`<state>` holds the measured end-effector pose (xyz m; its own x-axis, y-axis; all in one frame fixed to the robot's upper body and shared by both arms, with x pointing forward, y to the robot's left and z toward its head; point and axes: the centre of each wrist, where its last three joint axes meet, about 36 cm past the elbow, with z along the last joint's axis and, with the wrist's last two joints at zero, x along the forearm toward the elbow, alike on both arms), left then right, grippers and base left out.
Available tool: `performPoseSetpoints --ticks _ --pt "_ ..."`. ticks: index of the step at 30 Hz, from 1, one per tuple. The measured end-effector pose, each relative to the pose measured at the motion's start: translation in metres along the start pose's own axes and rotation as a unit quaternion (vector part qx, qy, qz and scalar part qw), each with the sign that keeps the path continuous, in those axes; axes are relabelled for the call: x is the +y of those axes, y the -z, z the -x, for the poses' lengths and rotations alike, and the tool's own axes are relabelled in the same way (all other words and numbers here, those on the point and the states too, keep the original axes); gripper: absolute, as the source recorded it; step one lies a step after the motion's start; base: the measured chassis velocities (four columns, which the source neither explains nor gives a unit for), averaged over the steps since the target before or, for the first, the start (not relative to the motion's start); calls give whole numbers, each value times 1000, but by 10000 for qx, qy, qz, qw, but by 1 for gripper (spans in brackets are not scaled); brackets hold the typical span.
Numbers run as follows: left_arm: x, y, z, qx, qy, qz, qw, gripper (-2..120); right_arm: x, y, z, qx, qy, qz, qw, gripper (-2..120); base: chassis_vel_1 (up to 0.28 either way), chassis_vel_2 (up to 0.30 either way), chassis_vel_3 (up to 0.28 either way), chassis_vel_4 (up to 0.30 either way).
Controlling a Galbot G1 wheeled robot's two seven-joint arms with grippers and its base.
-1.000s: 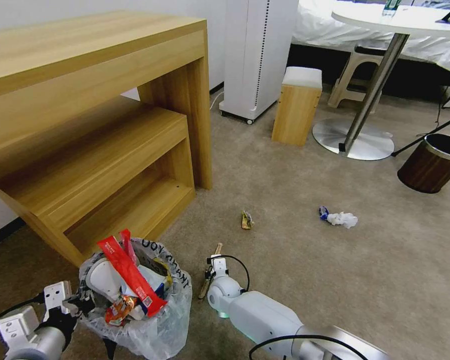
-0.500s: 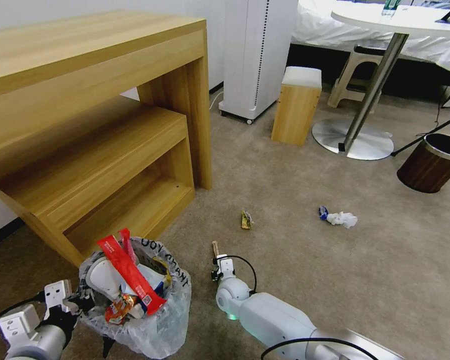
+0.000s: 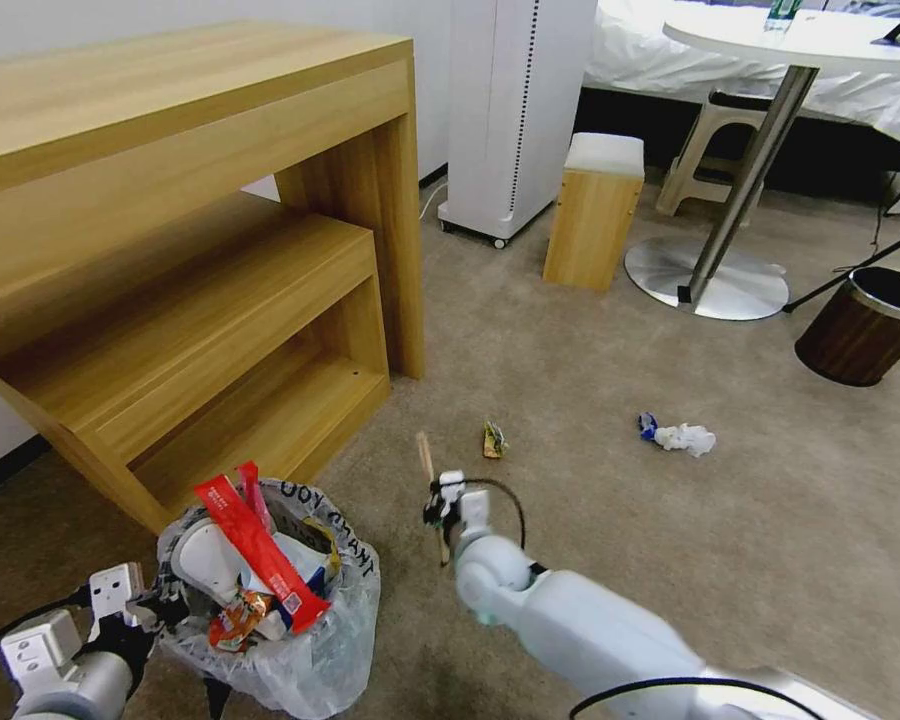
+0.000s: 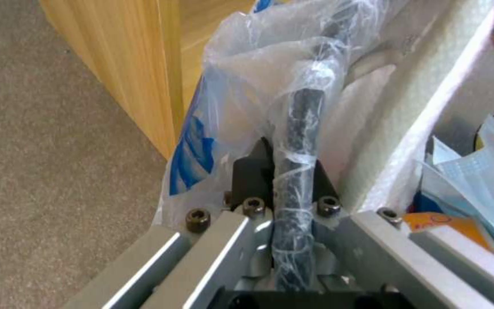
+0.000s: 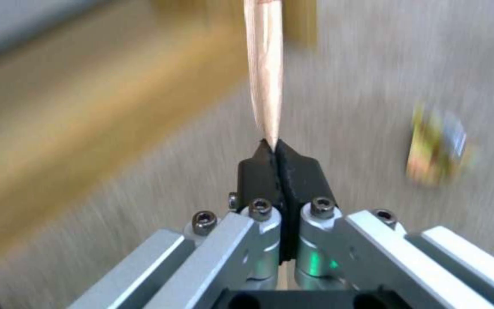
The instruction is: Pick up the trash bin and place the garbage on the floor into it.
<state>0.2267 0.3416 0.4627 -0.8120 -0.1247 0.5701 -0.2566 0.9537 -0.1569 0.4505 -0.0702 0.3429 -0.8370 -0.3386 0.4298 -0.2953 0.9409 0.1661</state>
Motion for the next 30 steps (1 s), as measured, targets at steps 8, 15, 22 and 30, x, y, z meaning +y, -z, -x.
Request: performPoseSetpoints --ticks 8,15,22,30 --pt "-3 2 -2 -26 -22 6 10000 0 -7 85 -55 -1308 1002 -138 9862 0 0 0 0 0" --pt "-5 4 -4 -55 -43 7 10000 0 7 97 -74 -1954 2084 -327 9578 0 0 0 0 0" --pt "-6 6 -6 -90 -58 -6 9999 0 21 95 -72 -2337 2797 -565 9295 0 0 0 0 0" --pt "-7 6 -6 -123 -62 -43 9999 0 39 97 -70 -2544 3425 -699 9017 0 0 0 0 0"
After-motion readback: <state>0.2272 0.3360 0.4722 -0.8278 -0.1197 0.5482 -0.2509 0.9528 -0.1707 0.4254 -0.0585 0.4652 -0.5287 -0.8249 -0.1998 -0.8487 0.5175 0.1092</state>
